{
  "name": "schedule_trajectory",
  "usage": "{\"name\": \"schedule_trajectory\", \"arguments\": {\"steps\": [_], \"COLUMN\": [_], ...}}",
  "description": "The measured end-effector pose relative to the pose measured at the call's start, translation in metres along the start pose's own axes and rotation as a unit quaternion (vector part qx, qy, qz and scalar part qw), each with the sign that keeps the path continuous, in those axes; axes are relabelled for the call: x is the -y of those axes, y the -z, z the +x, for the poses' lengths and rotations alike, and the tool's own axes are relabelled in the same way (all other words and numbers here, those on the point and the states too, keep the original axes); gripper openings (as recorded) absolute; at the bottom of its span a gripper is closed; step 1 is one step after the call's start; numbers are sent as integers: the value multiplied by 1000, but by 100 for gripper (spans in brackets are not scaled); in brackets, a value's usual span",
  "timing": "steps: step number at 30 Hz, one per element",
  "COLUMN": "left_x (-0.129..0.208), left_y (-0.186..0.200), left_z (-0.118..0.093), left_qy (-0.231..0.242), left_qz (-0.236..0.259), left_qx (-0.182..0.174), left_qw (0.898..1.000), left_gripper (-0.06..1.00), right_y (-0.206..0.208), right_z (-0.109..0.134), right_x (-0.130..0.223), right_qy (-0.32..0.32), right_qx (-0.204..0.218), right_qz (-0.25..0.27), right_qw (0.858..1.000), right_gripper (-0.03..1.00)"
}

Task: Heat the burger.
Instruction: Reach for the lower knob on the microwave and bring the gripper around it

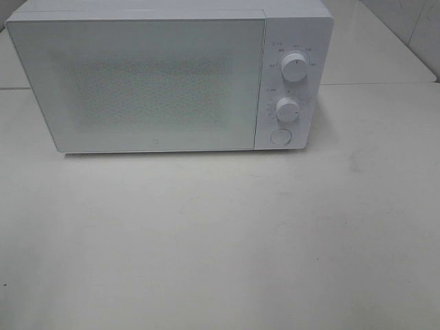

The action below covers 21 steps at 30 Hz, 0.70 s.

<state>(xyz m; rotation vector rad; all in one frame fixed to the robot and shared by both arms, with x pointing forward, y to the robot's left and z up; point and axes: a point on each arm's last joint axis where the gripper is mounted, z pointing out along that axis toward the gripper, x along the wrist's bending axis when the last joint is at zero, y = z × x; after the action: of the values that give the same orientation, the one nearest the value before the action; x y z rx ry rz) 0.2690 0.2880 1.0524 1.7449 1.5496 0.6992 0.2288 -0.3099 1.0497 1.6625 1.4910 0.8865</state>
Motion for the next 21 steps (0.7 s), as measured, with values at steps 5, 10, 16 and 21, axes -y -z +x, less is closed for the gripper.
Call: {"name": "schedule_trajectory", "arguments": {"steps": [5,10,16,21], "left_x": [8,18,19,19], "left_y": [15,28,29,29], "left_z": [-3,-5,-5,-5], "left_qy": [-9,-18,-19,-19], "left_qz": [-55,-109,-115,-115], "left_qx": [-4,-8,-8,-9], "left_qw": [998,994,993,993], "left_gripper": [96,96,96,96], "right_y": [0,0,0,0], "right_z": [0,0,0,0], "right_x": [0,0,0,0], "right_qy": [0,0,0,0], "right_qx": [0,0,0,0], "right_qz": [0,0,0,0], "right_qw": [1000,1000,1000,1000], "right_gripper": [75,75,75,75]}}
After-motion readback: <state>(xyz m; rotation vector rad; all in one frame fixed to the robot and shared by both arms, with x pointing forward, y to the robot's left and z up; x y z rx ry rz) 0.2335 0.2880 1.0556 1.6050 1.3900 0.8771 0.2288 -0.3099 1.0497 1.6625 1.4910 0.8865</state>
